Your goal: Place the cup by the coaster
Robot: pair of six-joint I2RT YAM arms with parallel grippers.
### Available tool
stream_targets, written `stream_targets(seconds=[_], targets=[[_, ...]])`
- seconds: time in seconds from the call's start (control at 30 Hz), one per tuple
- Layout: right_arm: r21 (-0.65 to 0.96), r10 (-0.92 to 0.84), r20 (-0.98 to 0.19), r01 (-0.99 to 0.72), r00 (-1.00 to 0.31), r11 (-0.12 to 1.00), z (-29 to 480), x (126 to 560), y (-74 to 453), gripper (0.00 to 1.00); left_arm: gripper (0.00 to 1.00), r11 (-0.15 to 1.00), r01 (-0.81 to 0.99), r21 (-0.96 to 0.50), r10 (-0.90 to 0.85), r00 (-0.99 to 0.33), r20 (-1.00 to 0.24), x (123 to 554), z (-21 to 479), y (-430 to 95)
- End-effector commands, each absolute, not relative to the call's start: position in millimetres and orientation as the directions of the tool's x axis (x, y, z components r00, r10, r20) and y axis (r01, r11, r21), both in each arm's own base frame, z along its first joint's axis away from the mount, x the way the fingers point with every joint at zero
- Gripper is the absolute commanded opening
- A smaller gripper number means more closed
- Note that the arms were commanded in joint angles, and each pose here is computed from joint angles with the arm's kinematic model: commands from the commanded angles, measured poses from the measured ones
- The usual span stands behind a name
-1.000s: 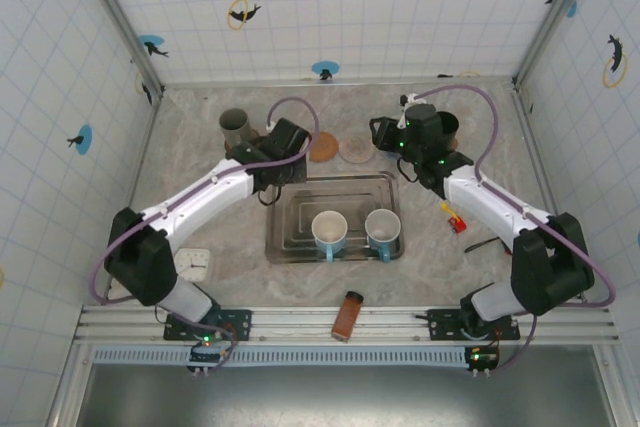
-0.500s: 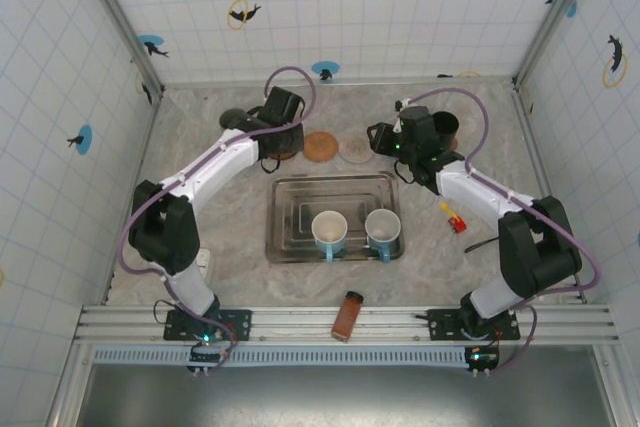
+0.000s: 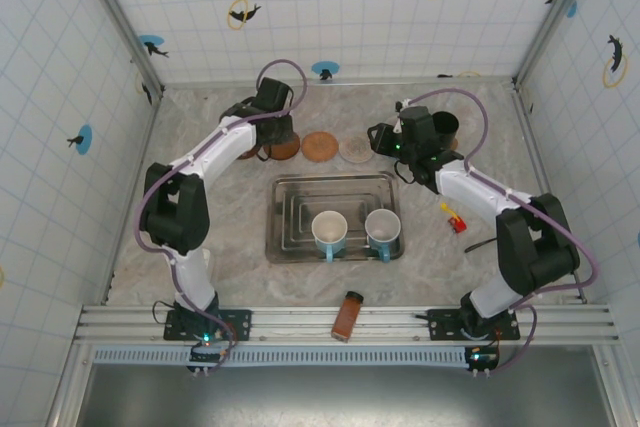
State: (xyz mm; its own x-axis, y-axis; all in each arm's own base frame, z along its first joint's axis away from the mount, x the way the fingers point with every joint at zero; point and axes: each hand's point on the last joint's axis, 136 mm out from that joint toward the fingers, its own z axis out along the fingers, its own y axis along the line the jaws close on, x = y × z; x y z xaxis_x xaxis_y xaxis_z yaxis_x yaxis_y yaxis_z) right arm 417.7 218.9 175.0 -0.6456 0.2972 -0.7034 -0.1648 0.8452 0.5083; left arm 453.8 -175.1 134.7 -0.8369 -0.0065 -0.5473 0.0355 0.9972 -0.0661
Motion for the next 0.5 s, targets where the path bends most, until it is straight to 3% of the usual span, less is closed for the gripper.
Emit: stream_targets(seconds=[0.0, 0.47], targets=[[0.524, 0.320, -0.728, -0.192, -0.607, 0.829, 196.0, 430.0, 223.3, 0.47, 0.00, 0.996, 0.053, -0.066, 0.002, -0.799, -0.601, 469.6, 150.4, -176.6], [0.525, 0.318, -0.726, -0.192, -0.610, 0.829, 194.3, 431.2, 224.7, 0.47, 0.00, 0.996, 0.063, -0.056, 0.021, -0.827, -0.562, 469.0, 127.3, -174.6]])
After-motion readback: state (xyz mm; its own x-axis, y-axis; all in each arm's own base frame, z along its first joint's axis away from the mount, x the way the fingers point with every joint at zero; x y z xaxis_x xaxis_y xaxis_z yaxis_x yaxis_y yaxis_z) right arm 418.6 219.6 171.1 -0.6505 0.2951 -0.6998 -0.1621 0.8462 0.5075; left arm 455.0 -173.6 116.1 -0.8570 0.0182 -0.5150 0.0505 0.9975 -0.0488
